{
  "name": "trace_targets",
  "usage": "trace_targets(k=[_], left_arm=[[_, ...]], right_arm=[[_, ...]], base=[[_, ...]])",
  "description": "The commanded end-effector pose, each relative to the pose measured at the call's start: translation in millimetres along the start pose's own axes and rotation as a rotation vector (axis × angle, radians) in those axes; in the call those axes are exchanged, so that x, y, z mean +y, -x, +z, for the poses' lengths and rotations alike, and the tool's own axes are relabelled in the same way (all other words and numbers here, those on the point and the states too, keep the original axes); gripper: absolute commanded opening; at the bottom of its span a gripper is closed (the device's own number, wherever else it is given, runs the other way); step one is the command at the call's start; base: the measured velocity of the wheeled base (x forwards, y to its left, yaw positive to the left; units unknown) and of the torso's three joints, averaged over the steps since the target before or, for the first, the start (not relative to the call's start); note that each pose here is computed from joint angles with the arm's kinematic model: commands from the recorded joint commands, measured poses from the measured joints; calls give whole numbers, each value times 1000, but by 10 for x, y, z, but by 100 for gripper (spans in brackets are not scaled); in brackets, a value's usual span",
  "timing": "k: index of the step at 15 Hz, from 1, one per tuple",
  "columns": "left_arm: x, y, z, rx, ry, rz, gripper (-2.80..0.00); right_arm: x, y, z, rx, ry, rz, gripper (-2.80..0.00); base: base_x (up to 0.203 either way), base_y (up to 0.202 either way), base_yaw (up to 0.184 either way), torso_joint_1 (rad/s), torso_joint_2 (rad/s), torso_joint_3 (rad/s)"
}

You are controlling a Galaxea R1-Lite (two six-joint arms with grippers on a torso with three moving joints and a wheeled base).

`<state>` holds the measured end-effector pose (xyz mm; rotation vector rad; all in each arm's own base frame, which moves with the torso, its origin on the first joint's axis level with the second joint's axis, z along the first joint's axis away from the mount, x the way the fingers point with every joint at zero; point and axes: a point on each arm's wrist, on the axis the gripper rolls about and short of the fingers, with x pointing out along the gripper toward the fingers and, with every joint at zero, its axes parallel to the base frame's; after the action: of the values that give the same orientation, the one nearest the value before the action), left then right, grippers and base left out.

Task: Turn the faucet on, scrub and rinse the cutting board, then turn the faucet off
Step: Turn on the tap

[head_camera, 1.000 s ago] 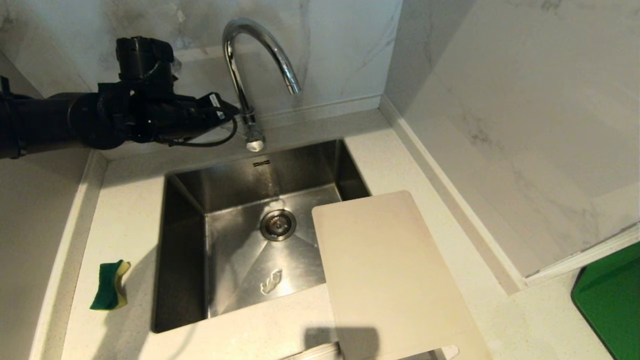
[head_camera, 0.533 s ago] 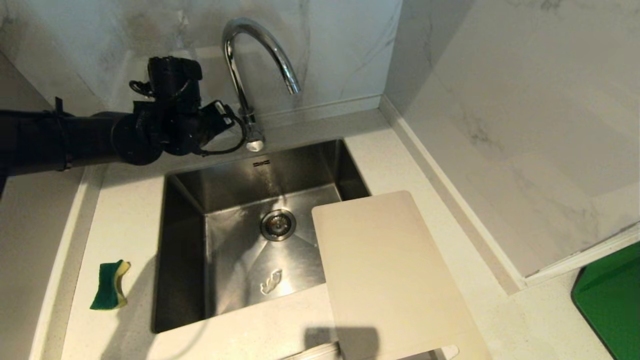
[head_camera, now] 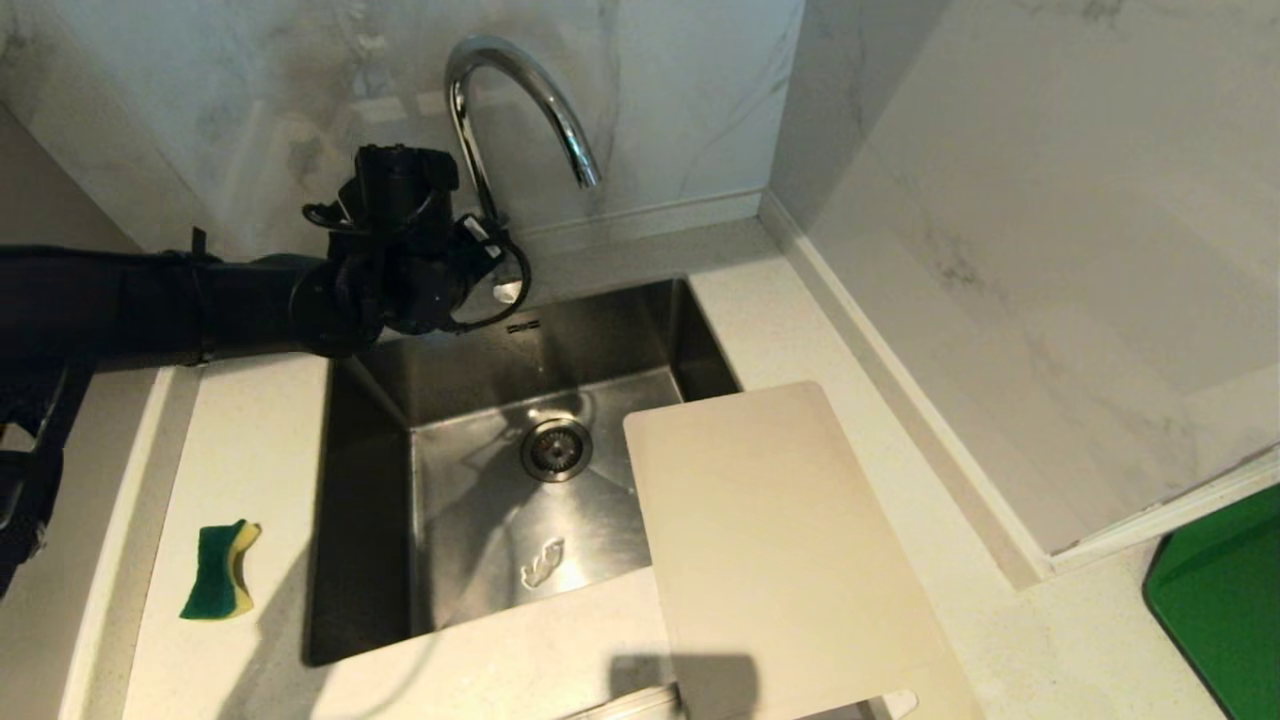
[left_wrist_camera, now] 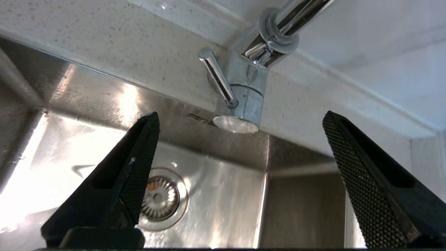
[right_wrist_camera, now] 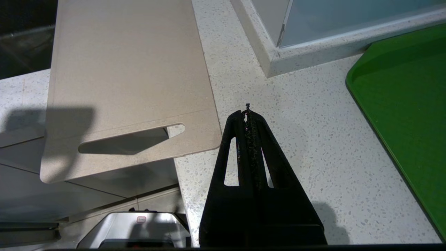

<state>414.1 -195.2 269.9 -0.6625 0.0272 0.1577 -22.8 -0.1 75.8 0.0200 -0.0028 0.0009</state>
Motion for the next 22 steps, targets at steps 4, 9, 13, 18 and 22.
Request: trace_targets(k=[4,9,13,18,22], left_arm=[[68,-138,-125,-67,14,54,0],[166,-296,-241,-97,-12,76,0],[263,-471,-331,-165,-70,84,0],[347,-564,-372,-175,-82,95,0],[438,-666,-281,-246,-118,100,0]], right_arm=[[0,0,0,0,0,1,-280],[0,0,0,0,0,1,-280],[0,0,0,0,0,1,-280],[0,0,0,0,0,1,-280],[0,0,0,0,0,1,-280]], base=[[0,0,0,0,0,0],[0,0,0,0,0,0],[0,0,0,0,0,0],[0,0,0,0,0,0],[0,0,0,0,0,0]])
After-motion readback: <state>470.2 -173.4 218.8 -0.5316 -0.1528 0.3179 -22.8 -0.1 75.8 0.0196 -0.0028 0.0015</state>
